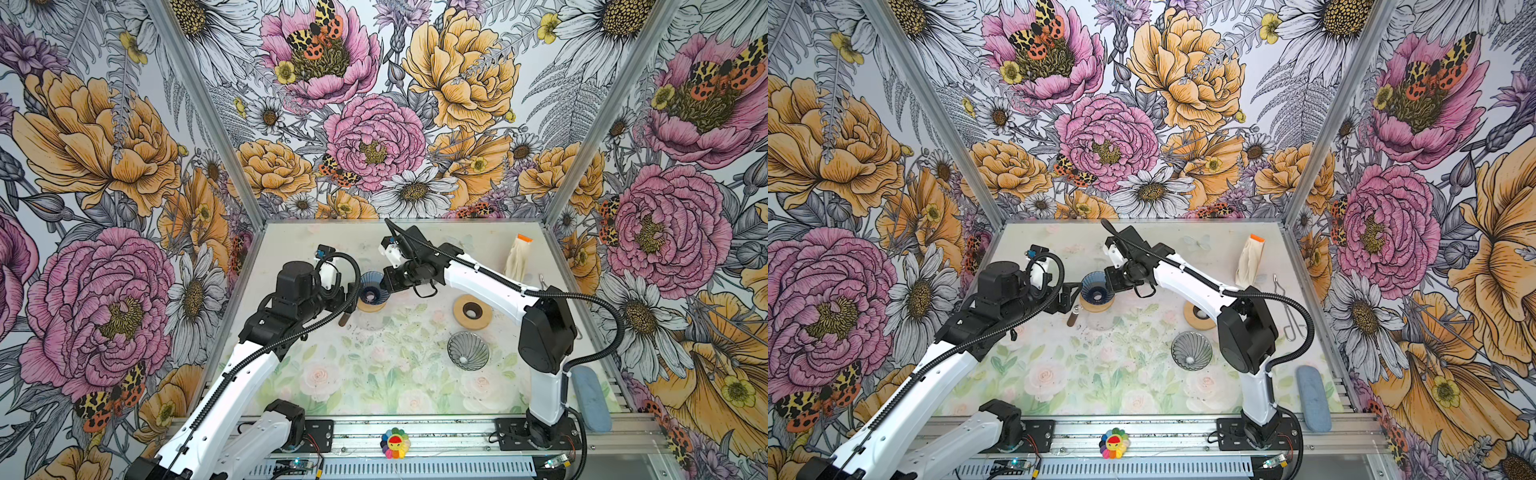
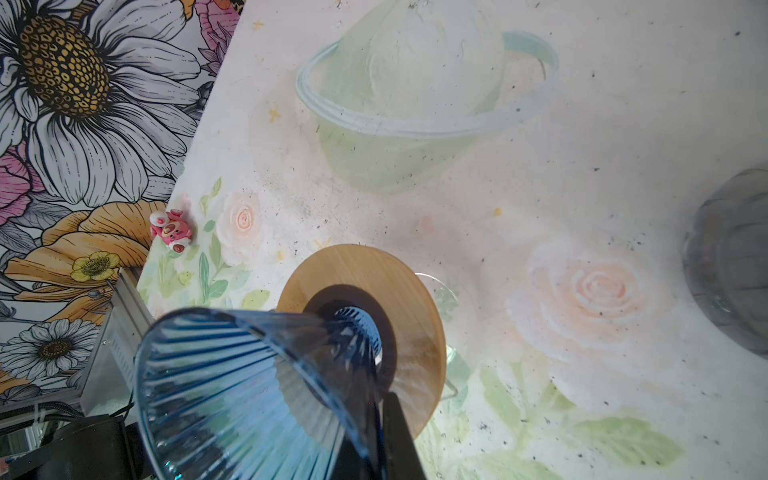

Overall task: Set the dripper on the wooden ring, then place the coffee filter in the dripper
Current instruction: 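Press the blue dripper down into the bamboo ring with the right gripper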

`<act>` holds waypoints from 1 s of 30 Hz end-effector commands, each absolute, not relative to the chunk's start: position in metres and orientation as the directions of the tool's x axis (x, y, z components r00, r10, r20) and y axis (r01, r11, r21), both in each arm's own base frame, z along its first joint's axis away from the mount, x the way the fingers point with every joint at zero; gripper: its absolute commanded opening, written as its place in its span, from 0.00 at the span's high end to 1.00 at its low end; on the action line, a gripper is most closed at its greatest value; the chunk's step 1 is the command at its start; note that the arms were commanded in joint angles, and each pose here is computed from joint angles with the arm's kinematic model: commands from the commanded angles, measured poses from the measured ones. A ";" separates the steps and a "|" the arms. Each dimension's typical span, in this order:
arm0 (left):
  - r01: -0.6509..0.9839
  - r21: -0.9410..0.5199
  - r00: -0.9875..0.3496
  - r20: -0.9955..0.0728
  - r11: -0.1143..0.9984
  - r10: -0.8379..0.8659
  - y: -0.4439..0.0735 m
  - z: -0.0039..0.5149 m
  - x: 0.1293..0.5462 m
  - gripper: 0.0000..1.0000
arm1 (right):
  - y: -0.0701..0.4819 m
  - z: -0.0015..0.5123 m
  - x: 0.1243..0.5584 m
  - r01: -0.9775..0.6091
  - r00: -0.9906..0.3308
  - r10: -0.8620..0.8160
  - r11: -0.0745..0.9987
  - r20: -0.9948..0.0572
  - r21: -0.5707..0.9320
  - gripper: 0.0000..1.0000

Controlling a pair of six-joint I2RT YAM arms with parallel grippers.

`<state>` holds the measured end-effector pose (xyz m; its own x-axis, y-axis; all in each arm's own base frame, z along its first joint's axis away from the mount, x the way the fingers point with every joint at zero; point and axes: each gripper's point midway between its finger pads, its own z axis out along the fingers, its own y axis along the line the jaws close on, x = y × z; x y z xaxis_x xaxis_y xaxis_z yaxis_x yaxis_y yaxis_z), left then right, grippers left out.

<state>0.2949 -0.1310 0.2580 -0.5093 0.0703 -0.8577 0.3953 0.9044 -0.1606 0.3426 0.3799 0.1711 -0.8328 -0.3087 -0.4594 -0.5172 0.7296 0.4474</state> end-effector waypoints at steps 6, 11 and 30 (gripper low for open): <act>0.379 -0.189 -0.534 -0.844 0.906 0.048 -0.137 0.259 0.305 0.01 | 0.361 0.169 0.332 -0.540 -0.819 -0.380 0.766 -0.430 0.350 0.99; 0.381 -0.194 -0.547 -0.835 0.904 0.051 -0.140 0.255 0.306 0.01 | 0.353 0.172 0.320 -0.553 -0.817 -0.414 0.759 -0.401 0.343 0.99; 0.385 -0.237 -0.592 -0.805 0.892 0.041 -0.150 0.247 0.314 0.01 | 0.371 0.209 0.340 -0.581 -0.783 -0.385 0.733 -0.488 0.353 0.84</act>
<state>0.3118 -0.1436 0.2341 -0.5999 0.0653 -0.7974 0.3746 0.9036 -0.2078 0.3317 0.3660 0.1925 -0.8101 -0.3928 -0.4353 -0.5597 0.7392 0.3746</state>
